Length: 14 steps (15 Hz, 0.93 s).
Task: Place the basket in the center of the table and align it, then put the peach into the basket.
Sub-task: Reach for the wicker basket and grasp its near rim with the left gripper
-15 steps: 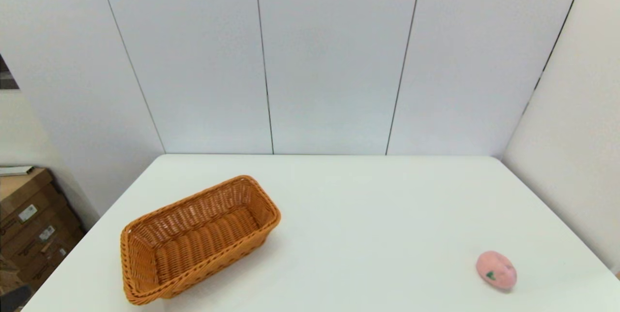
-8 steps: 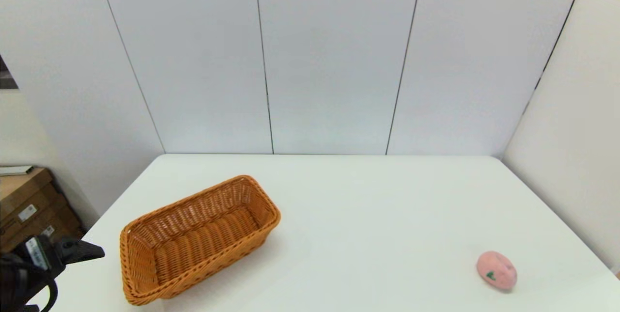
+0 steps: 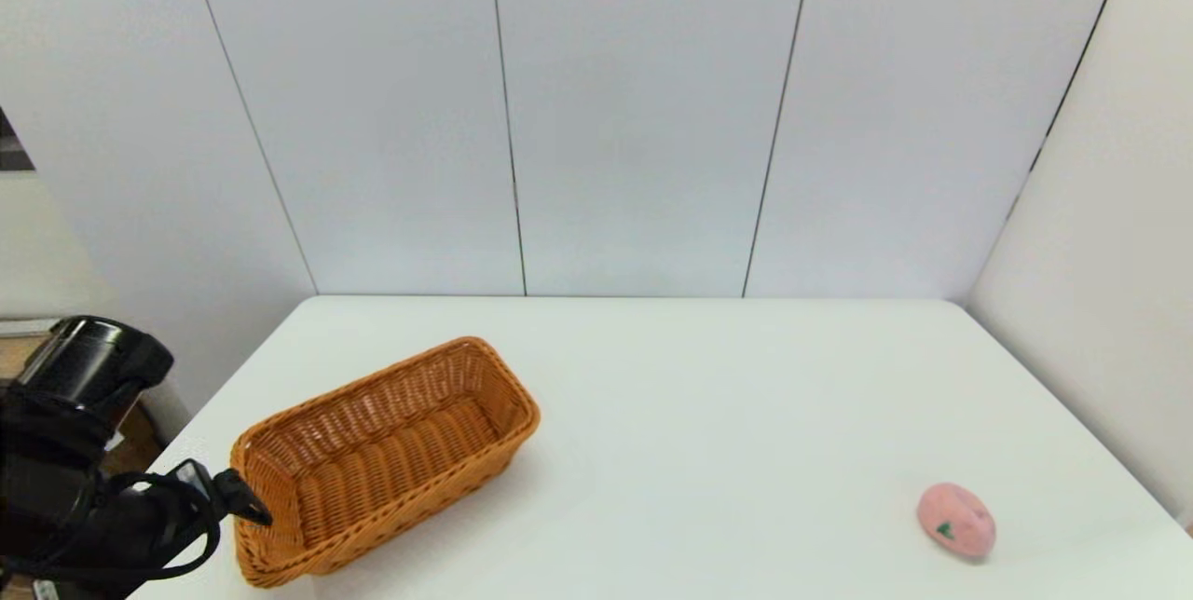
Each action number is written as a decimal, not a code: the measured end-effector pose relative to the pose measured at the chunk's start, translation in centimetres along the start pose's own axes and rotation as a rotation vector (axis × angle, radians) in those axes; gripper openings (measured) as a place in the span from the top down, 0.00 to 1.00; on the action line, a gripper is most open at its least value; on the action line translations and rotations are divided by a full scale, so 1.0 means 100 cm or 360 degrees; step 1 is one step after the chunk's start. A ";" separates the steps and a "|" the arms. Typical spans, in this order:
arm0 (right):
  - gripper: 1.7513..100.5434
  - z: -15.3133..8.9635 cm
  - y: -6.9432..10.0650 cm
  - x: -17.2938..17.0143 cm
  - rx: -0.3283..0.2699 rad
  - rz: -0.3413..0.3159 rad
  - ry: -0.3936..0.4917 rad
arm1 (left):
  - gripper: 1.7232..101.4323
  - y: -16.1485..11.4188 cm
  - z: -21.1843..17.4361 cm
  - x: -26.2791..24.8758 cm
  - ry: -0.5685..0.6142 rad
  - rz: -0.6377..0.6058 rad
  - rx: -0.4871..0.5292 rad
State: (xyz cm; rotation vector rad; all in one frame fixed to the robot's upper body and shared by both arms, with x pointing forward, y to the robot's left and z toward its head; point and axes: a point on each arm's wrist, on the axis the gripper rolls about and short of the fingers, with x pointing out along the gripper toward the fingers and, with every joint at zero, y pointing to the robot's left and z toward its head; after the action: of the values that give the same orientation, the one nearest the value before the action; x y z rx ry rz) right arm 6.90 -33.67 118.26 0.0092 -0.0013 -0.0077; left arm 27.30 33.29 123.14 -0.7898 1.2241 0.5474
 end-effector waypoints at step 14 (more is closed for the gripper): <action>0.04 0.000 0.000 0.000 0.0000 0.0000 -0.0001 | 0.04 -0.030 0.070 0.087 0.0088 0.0004 -0.0196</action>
State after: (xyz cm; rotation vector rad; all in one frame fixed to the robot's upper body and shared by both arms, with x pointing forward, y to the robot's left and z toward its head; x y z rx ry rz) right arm 6.90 -33.67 118.27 0.0092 -0.0022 -0.0079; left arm 36.16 36.50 116.44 -0.9124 1.2513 0.6105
